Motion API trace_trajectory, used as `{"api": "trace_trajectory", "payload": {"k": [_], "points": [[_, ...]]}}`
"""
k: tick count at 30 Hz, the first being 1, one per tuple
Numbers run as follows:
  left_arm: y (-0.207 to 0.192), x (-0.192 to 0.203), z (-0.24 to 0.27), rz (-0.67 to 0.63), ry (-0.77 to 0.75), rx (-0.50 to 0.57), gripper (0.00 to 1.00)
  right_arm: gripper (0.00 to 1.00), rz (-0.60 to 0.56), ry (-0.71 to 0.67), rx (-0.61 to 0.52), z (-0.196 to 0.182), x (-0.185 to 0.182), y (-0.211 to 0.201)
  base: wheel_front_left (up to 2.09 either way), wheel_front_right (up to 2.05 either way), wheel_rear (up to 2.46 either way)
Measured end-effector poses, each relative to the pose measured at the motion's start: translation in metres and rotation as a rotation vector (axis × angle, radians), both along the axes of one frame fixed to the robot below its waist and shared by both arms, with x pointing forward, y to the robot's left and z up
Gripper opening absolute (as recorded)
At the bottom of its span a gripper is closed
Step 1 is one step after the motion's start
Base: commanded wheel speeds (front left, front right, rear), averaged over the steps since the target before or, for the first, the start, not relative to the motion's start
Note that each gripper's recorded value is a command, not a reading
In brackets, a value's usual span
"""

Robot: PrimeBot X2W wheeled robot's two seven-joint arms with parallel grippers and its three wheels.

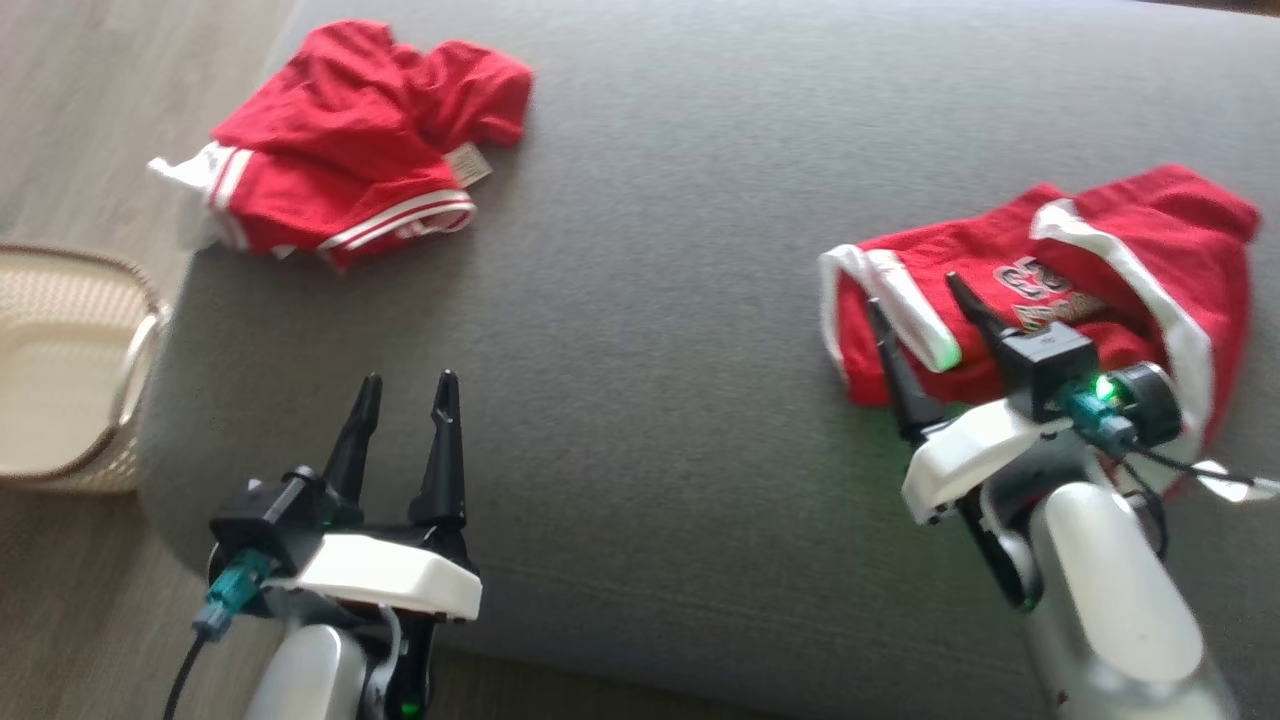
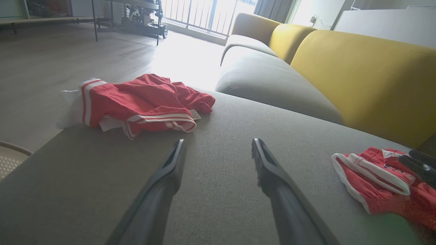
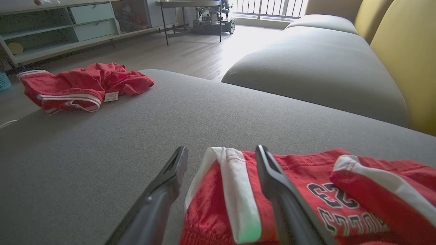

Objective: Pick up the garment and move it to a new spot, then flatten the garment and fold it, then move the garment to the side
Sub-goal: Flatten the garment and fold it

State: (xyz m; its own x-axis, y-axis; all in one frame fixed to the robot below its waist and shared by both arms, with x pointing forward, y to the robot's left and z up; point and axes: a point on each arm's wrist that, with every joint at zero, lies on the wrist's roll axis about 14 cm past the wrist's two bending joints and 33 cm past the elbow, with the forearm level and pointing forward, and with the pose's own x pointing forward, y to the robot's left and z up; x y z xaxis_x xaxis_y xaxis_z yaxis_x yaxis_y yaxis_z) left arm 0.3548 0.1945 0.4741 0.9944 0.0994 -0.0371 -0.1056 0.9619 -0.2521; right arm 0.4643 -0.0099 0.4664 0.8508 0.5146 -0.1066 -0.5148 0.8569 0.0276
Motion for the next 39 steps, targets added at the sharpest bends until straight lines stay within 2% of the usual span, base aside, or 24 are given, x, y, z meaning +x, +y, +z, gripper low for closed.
{"api": "trace_trajectory", "payload": {"k": [8,16,17,18,19,28,39], "points": [[0.013,-0.01,-0.009,0.053,0.037,0.003,1.0,1.0,-0.001,0.029,-0.083,-0.022,0.025,0.002,0.0,0.0,0.0],[0.016,-0.009,-0.019,0.064,0.073,0.009,1.0,0.99,0.015,0.114,-0.16,-0.058,0.032,0.004,0.0,0.0,0.0],[0.015,-0.009,-0.019,0.061,0.073,0.009,1.0,0.4,0.014,0.116,-0.16,-0.058,0.033,0.005,0.0,0.0,0.0],[0.014,-0.009,-0.019,0.06,0.073,0.003,1.0,0.16,0.011,0.115,-0.16,-0.058,0.035,0.004,0.0,0.0,0.0],[0.013,-0.008,-0.019,0.056,0.072,0.002,1.0,0.0,0.006,0.107,-0.154,-0.056,0.037,0.004,0.0,0.0,0.0],[0.009,-0.005,-0.011,0.046,0.045,-0.001,1.0,0.0,0.003,-0.003,-0.089,-0.011,0.056,0.015,0.0,0.0,0.0],[0.008,0.002,-0.016,0.045,0.06,-0.02,1.0,0.0,0.014,-0.184,0.033,0.102,0.124,0.032,0.0,0.0,0.0]]}}
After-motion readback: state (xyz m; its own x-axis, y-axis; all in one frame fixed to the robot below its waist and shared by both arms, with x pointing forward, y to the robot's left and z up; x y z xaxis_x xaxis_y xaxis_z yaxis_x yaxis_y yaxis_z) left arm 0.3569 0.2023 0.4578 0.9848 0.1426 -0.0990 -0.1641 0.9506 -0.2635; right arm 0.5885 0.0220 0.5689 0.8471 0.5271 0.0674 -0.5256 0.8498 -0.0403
